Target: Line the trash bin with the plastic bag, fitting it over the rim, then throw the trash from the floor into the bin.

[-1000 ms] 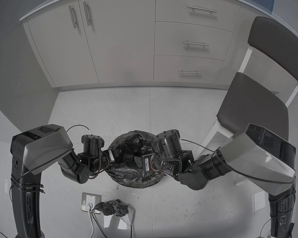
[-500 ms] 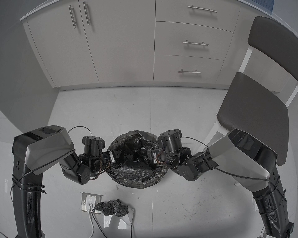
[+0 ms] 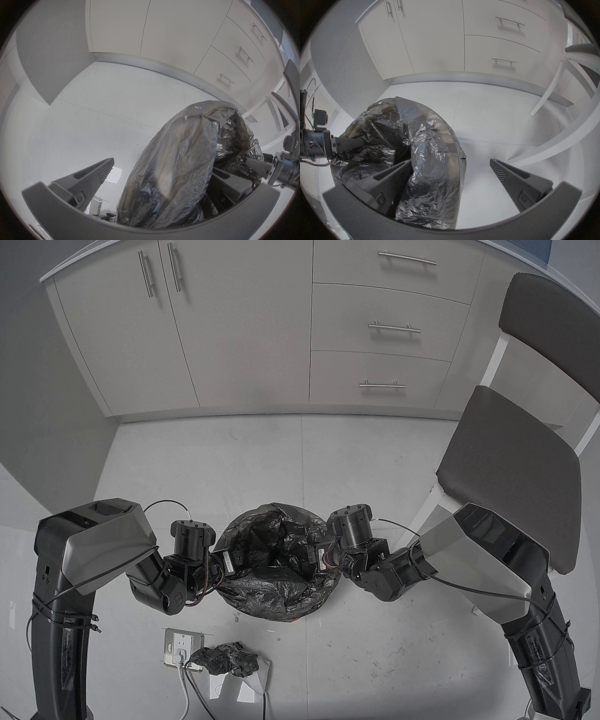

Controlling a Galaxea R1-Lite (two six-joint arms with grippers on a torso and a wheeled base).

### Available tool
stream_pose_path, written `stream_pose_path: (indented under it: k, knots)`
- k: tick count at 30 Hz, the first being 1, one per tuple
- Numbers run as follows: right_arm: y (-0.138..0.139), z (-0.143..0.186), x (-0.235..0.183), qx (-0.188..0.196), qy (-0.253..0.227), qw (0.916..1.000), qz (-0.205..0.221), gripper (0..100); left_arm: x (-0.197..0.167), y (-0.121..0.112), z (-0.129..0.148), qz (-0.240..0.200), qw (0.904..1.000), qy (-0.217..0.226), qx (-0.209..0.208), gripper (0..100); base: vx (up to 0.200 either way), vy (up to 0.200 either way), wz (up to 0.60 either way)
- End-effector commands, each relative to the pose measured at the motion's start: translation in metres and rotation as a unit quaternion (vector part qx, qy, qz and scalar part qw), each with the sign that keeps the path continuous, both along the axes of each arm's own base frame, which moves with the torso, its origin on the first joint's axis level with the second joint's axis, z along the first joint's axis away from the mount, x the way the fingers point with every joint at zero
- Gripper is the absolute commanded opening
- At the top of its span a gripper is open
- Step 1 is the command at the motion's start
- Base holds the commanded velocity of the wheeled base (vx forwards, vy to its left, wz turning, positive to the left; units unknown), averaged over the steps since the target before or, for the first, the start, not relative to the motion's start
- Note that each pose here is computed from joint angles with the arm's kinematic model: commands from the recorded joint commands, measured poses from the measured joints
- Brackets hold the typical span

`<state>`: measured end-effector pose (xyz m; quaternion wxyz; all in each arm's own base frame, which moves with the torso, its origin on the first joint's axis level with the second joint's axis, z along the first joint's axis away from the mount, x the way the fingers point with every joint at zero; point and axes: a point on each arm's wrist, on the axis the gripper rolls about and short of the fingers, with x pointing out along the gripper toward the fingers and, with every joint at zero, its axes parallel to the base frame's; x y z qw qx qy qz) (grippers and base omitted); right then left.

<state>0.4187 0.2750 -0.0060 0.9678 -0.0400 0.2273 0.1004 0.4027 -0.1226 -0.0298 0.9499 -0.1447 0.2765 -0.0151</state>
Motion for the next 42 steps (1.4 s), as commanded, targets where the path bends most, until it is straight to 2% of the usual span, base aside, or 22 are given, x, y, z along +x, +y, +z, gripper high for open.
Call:
stream_pose_path:
  k: [1, 13, 21, 26, 28, 32, 37, 40, 42]
  knots:
    - [-0.004, -0.006, 0.004, -0.001, 0.003, 1.0000, -0.006, 100, 0.000, 0.001, -0.008, -0.001, 0.9999, 0.009, 0.005, 100, 0.000, 0.000, 0.00]
    - [-0.016, -0.008, 0.013, -0.002, 0.003, 0.9998, -0.020, 100, 0.000, 0.003, -0.020, -0.001, 0.9997, 0.021, 0.013, 100, 0.000, 0.000, 0.00]
    - [-0.012, -0.002, 0.011, 0.003, -0.004, 0.9999, -0.015, 100, 0.001, 0.010, -0.018, -0.003, 0.9994, 0.019, 0.028, 100, 0.000, 0.000, 0.00]
    - [-0.007, 0.012, 0.005, 0.010, -0.011, 0.9998, -0.009, 100, -0.008, 0.010, 0.016, -0.004, 0.9998, -0.006, 0.017, 100, 0.000, 0.000, 0.00]
    - [-0.007, 0.014, 0.005, 0.011, -0.013, 0.9998, -0.009, 100, -0.010, 0.010, 0.021, -0.005, 0.9998, -0.009, 0.016, 100, 0.000, 0.000, 0.00]
    - [0.001, 0.027, -0.002, 0.017, -0.021, 0.9996, 0.001, 100, -0.022, 0.012, 0.053, -0.005, 0.9994, -0.034, 0.005, 100, 0.000, 0.000, 0.00]
    - [0.003, 0.031, -0.010, 0.015, -0.018, 0.9997, 0.009, 100, -0.049, 0.014, 0.082, -0.016, 0.9989, -0.045, -0.001, 100, 0.000, 0.000, 0.00]
    - [0.000, 0.039, -0.018, 0.014, -0.011, 0.9996, 0.021, 100, -0.064, 0.020, 0.079, -0.017, 0.9994, -0.030, 0.006, 100, 0.000, 0.000, 0.00]
    - [0.000, 0.044, -0.027, 0.020, -0.001, 0.9988, 0.044, 100, -0.073, 0.023, 0.075, -0.018, 0.9995, -0.025, 0.008, 100, 0.000, 0.000, 0.00]
